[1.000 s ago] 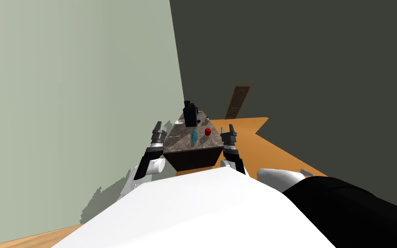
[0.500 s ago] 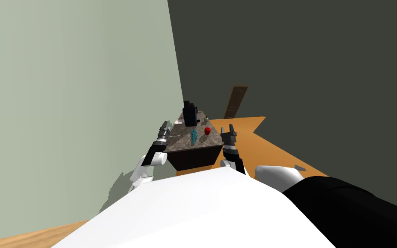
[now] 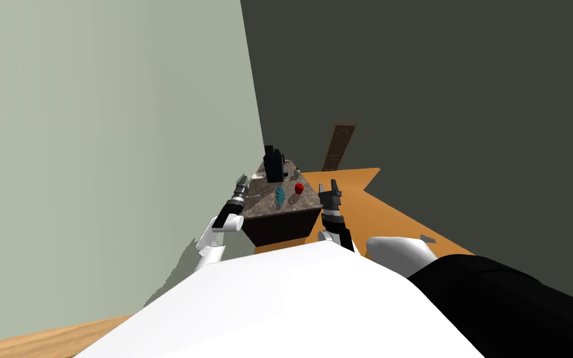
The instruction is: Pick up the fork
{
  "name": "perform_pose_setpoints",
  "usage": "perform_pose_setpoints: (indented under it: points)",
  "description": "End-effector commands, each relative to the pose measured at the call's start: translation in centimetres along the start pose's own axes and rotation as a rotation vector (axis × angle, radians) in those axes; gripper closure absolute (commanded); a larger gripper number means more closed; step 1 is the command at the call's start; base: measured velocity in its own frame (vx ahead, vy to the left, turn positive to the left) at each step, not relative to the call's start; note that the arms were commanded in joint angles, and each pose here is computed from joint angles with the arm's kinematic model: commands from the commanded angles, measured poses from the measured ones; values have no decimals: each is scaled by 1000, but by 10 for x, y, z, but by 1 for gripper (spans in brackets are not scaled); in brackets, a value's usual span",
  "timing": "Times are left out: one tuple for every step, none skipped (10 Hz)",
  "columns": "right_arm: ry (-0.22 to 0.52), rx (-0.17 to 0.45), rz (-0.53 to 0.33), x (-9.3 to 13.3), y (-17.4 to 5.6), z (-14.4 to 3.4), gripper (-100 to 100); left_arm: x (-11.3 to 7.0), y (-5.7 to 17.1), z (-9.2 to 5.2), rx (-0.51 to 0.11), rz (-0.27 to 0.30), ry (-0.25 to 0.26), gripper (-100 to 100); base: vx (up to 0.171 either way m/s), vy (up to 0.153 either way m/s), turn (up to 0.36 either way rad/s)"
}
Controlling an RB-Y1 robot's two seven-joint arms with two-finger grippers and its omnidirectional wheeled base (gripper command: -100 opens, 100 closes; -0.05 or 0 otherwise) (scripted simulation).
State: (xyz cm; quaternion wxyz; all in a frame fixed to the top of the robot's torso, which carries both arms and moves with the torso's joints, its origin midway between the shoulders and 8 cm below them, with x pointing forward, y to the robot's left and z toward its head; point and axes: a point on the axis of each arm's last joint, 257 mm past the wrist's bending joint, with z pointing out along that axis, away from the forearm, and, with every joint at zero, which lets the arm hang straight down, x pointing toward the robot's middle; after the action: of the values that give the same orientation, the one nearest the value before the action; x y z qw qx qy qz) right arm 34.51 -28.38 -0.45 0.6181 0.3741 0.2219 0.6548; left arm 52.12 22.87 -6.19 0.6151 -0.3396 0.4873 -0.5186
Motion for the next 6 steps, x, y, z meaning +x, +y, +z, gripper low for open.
perform_pose_setpoints:
  points:
    - [0, 0, 0, 0, 0, 0, 0, 3, 16, 13, -50, 8, 14, -100, -9, 16, -40]
    - [0, 0, 0, 0, 0, 0, 0, 5, 25, 15, -78, 8, 19, -100, -10, 21, -25]
    - [0, 0, 0, 0, 0, 0, 0, 6, 32, 26, -106, 17, 30, -100, -10, 28, -41]
    - [0, 0, 0, 0, 0, 0, 0, 8, 45, 27, -145, 17, 36, -100, -9, 24, -23]
    - [0, 0, 0, 0, 0, 0, 0, 8, 45, 27, -147, 17, 36, -100, -4, 9, 3]
    - [0, 0, 0, 0, 0, 0, 0, 10, 58, 38, -189, 25, 48, -100, -10, 18, -34]
